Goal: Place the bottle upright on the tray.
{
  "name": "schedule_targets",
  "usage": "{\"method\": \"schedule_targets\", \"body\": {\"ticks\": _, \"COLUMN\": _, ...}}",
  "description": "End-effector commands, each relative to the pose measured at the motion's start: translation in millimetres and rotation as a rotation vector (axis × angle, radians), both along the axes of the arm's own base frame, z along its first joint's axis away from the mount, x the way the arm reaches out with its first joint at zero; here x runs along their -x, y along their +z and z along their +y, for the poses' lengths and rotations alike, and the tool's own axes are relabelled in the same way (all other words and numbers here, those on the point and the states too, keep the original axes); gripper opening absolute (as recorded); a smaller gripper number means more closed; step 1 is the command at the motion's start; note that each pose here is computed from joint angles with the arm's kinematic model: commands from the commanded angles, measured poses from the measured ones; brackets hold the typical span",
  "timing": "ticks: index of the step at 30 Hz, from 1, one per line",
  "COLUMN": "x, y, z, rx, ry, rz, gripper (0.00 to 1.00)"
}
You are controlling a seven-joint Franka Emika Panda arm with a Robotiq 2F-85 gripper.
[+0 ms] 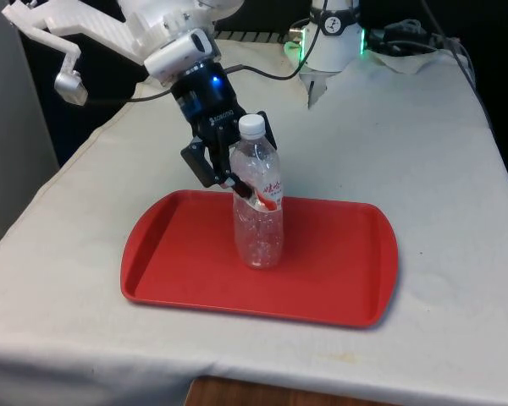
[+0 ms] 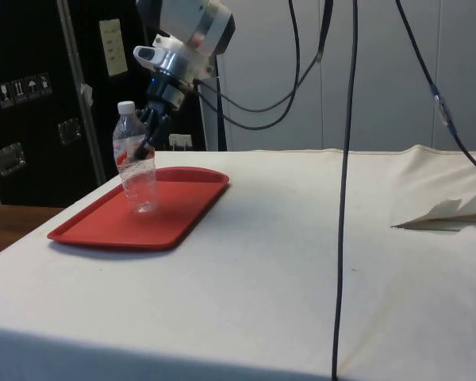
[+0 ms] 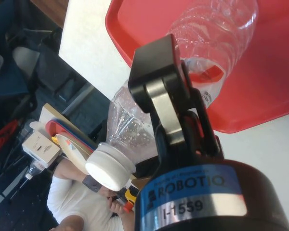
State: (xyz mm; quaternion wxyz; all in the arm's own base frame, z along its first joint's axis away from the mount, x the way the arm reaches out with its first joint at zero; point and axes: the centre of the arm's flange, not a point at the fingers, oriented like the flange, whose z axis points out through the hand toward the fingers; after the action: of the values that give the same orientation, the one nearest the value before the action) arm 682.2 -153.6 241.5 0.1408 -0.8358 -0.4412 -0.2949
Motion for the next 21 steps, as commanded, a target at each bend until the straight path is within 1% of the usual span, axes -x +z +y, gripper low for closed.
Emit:
{"method": "schedule_targets", "body": {"ticks": 1, "x": -0.8, "y": -1.1, "z": 0.4, "rx": 0.007, "ry": 0.0, "rz": 0.002, "gripper": 0.0}}
{"method": "schedule_targets", "body": {"ticks": 6, "x": -1.5, "y": -3.1, "z": 2.0, "rx": 0.017, "ry": 0.001, "rz": 0.007, "gripper": 0.0}}
{"method": "schedule_targets", "body": {"ticks": 7, "x": -0.3, "y": -1.9, "z": 1.7, "rx": 0.002, "ry": 0.001, "rz": 0.002, "gripper": 0.0}}
{"method": "schedule_targets", "body": {"ticks": 8, "x": -1.4, "y": -2.9, "z": 1.2, "rx": 0.019, "ry": 0.0, "rz": 0.007, "gripper": 0.0}}
{"method": "schedule_targets", "body": {"ticks": 10, "x": -1.5, "y": -2.3, "z": 1.2, "rx": 0.02, "ry": 0.001, "rz": 0.007, "gripper": 0.0}}
{"method": "schedule_targets", "body": {"ticks": 16, "x": -0.9, "y": -2.4, "z": 1.9, "rx": 0.015, "ry": 0.003, "rz": 0.005, "gripper": 0.0}}
{"method": "schedule_targets", "body": {"ticks": 17, "x": -0.5, "y": -2.0, "z": 1.6, "rx": 0.006, "ry": 0.003, "rz": 0.002, "gripper": 0.0}}
{"method": "schedule_targets", "body": {"ticks": 18, "x": -1.0, "y": -2.6, "z": 2.5, "rx": 0.013, "ry": 0.003, "rz": 0.005, "gripper": 0.0}}
{"method": "schedule_targets", "body": {"ticks": 20, "x": -0.7, "y": -2.3, "z": 1.9, "rx": 0.012, "ry": 0.002, "rz": 0.004, "gripper": 0.0}}
{"method": "schedule_targets", "body": {"ticks": 21, "x": -0.7, "y": -2.3, "z": 2.0, "rx": 0.012, "ry": 0.003, "rz": 0.004, "gripper": 0.03}}
